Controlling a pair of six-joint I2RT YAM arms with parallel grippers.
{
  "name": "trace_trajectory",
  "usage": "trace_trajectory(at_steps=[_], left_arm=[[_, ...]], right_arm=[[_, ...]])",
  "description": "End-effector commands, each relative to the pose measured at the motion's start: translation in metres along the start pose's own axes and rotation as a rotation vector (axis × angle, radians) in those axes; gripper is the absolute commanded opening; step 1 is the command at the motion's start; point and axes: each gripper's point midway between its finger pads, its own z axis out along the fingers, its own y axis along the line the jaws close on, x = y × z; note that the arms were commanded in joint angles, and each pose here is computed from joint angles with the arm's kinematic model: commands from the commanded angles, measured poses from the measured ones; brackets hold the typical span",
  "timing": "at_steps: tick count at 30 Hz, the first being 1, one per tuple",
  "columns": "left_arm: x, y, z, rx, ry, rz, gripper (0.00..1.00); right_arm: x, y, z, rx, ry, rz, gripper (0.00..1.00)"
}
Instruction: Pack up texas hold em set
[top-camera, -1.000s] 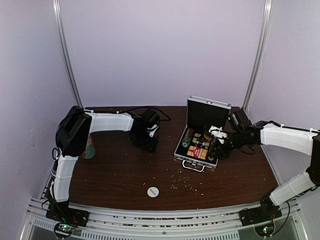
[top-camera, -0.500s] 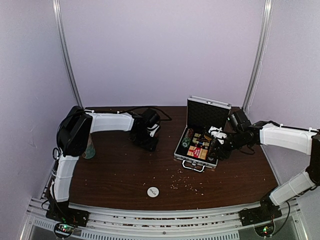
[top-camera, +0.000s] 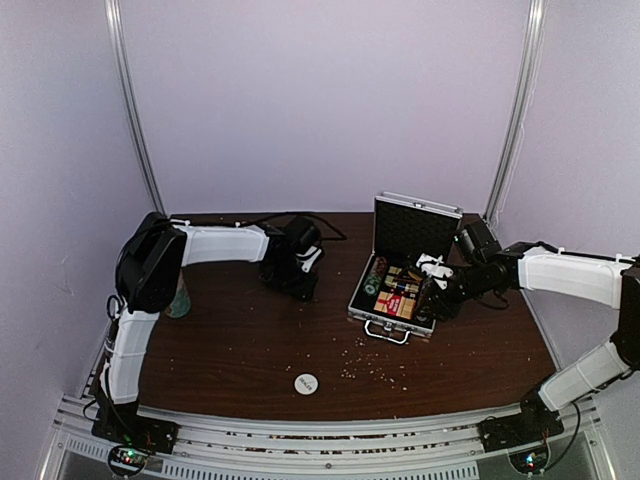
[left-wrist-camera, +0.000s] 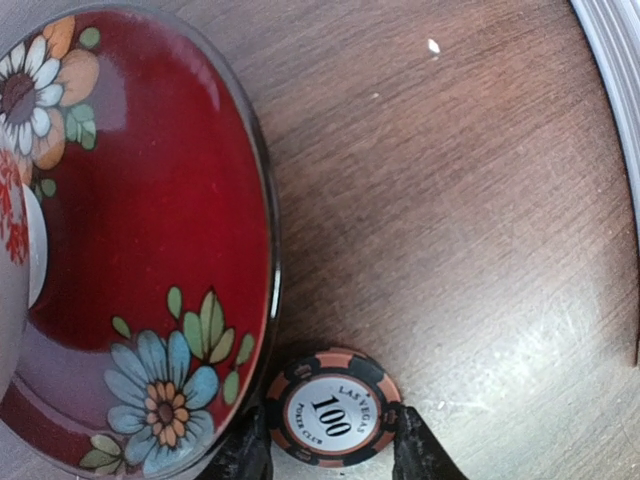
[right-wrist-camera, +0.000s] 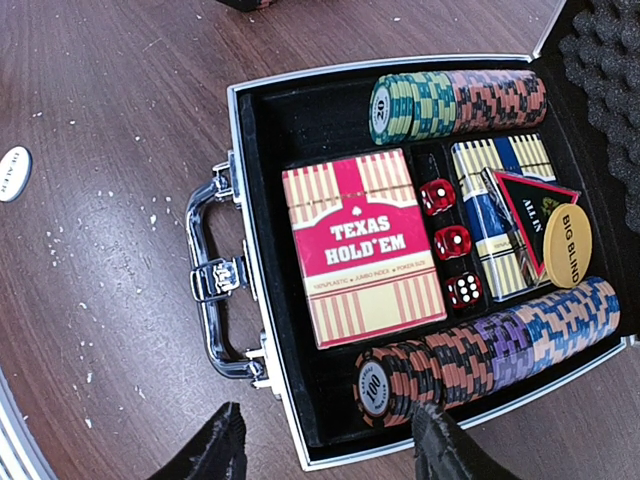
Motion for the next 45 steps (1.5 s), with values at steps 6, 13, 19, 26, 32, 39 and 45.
trace_trajectory(at_steps=[6,13,19,26,32,39,45], left_arm=[[-0.028,-0.046,-0.047,0.066,-0.127,0.104,0.32],[-0.046,-0.111,-0.089,0.146,-0.294,0.263,0.32],[-0.055,-0.186,-0.107,0.264,-0.465,0.471,0.33],[-0.074,-0.234,-0.099,0.366,-0.573,0.580,0.33],[-0.087,-0.262,-0.090,0.437,-0.618,0.591,0.33],[-0.083,-0.277,-0.064,0.480,-0.615,0.583,0.34],[-0.085,-0.284,-0.049,0.497,-0.619,0.573,0.34]], right_arm=[[-0.009,-0.018,-0.011,0.039,-0.044,0.050,0.57],[-0.007,-0.045,-0.025,0.089,-0.072,0.145,0.57],[0.001,-0.072,-0.042,0.181,-0.096,0.228,0.57],[0.004,-0.092,-0.053,0.248,-0.129,0.281,0.57],[0.006,-0.093,-0.052,0.253,-0.131,0.279,0.58],[0.005,-0.096,-0.054,0.265,-0.135,0.275,0.58],[0.009,-0.095,-0.052,0.264,-0.125,0.276,0.58]])
